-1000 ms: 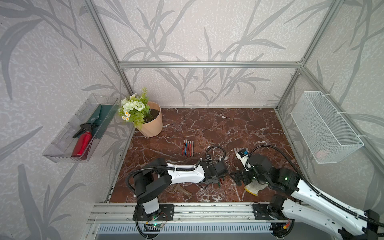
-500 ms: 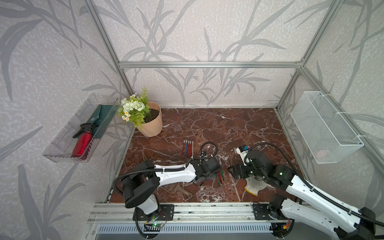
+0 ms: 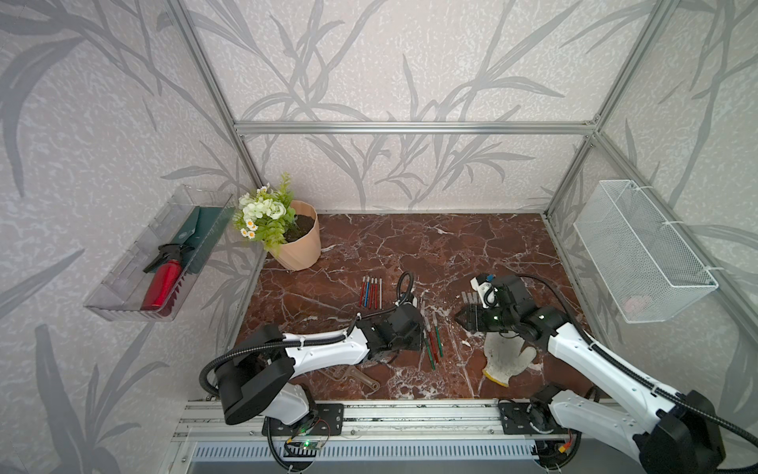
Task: Remove protective caps from carving knives
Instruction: Pick up the carving knife from the center of the board.
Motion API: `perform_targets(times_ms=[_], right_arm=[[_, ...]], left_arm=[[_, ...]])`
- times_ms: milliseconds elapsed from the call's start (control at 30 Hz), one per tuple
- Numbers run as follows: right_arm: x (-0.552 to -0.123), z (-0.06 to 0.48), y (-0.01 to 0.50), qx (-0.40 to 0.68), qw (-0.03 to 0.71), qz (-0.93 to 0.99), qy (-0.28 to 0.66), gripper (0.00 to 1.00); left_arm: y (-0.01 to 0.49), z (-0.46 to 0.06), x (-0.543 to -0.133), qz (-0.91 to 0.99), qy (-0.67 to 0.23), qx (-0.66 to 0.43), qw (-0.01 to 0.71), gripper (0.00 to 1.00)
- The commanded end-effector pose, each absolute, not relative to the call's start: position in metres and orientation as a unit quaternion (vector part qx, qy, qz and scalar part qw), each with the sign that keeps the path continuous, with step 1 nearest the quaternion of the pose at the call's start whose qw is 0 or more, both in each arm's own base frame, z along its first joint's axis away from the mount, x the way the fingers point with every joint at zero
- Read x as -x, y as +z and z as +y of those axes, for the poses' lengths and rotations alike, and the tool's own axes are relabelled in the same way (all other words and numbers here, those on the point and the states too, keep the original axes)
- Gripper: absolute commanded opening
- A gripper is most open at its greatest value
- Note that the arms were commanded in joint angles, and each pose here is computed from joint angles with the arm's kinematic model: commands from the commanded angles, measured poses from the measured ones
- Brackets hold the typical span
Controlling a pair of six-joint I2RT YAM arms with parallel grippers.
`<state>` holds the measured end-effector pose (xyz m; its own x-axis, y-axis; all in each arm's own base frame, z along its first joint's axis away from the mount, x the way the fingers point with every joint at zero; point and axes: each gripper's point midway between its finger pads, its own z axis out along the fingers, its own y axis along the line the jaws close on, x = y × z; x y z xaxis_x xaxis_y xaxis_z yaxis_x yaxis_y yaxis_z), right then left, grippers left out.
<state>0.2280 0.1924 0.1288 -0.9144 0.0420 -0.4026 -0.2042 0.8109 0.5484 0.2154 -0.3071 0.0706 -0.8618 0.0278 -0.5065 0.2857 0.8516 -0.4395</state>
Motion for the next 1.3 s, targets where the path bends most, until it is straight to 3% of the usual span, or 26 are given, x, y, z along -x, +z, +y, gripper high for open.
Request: perform_targets(times_ms=[0, 333, 600, 733, 1267], right_arm=[[-0.246, 0.213, 0.152, 0.058, 0.218, 0.910, 0.347, 0.52], [-0.274, 0.233, 0.147, 0.050, 0.206, 0.909, 0.360, 0.40], [-0.285, 0.237, 0.139, 0.041, 0.199, 0.909, 0.363, 0.39], [-0.290, 0.236, 0.143, 0.003, 0.177, 0.884, 0.433, 0.38], [-0.297, 0.234, 0.126, -0.001, 0.177, 0.888, 0.424, 0.38]], left_arm=[[0.094, -0.324, -0.220, 0.903, -0.305, -0.122, 0.276, 0.09], [0.088, -0.333, -0.219, 0.903, -0.313, -0.137, 0.260, 0.08], [0.088, -0.333, -0.224, 0.901, -0.338, -0.107, 0.250, 0.08], [0.092, -0.331, -0.227, 0.881, -0.391, -0.087, 0.251, 0.08], [0.105, -0.338, -0.235, 0.831, -0.501, -0.060, 0.234, 0.08]])
